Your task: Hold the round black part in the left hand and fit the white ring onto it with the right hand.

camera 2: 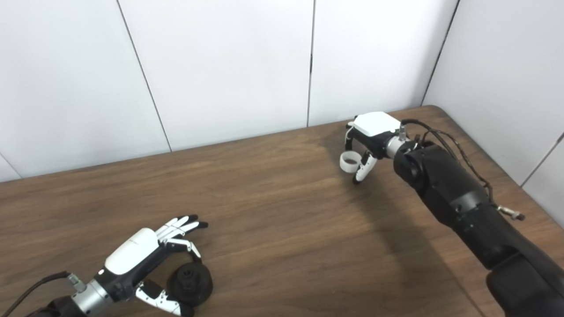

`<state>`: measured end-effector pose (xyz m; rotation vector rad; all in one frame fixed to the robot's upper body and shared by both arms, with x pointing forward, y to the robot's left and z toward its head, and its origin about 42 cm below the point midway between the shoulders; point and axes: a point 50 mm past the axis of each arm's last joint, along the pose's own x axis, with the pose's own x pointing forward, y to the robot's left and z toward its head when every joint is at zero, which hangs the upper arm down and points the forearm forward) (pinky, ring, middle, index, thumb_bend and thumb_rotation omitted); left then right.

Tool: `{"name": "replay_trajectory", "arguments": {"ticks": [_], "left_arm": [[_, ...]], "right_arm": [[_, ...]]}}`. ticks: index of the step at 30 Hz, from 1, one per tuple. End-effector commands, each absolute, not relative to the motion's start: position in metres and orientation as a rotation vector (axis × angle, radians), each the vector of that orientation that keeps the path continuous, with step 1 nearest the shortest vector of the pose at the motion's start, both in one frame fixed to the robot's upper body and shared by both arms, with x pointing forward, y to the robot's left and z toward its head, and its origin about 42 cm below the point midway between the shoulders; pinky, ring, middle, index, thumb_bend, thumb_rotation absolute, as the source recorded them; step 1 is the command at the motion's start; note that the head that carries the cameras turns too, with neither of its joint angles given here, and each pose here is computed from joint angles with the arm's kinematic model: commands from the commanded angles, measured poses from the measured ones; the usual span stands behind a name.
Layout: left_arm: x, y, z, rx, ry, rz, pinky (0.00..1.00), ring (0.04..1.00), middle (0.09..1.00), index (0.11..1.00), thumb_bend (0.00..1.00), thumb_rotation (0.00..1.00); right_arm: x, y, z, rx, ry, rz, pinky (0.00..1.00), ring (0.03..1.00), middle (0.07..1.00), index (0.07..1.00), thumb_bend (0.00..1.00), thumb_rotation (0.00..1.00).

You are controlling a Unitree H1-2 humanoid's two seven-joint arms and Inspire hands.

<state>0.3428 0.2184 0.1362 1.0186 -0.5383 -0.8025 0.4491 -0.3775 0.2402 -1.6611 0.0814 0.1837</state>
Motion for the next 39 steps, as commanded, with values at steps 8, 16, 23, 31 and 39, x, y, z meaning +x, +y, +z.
{"name": "replay_trajectory", "arguments": {"ticks": [8,16,23,31,39], "left_arm": [[0.340,0.231,0.143,1.059,-0.533,-0.816,1.00,1.000,0.946,0.482,0.52,0.06],[0.342,0.233,0.141,1.061,-0.530,-0.800,1.00,1.000,0.940,0.482,0.52,0.06],[0.343,0.232,0.138,1.063,-0.520,-0.796,1.00,1.000,0.942,0.482,0.53,0.06],[0.344,0.233,0.135,1.054,-0.514,-0.786,1.00,1.000,0.938,0.482,0.52,0.06],[0.346,0.236,0.131,1.068,-0.496,-0.781,1.00,1.000,0.937,0.482,0.52,0.06]], "right_arm": [[0.461,-0.382,0.262,-1.663,0.016,0.112,1.00,1.000,0.870,0.485,0.53,0.14],[0.464,-0.381,0.264,-1.654,0.021,0.109,1.00,1.000,0.881,0.485,0.53,0.14],[0.461,-0.382,0.266,-1.653,0.005,0.108,1.00,1.000,0.876,0.485,0.53,0.14],[0.459,-0.374,0.274,-1.645,-0.052,0.117,1.00,1.000,0.868,0.484,0.53,0.14],[0.458,-0.356,0.293,-1.663,-0.138,0.140,1.00,1.000,0.870,0.484,0.53,0.14]]}}
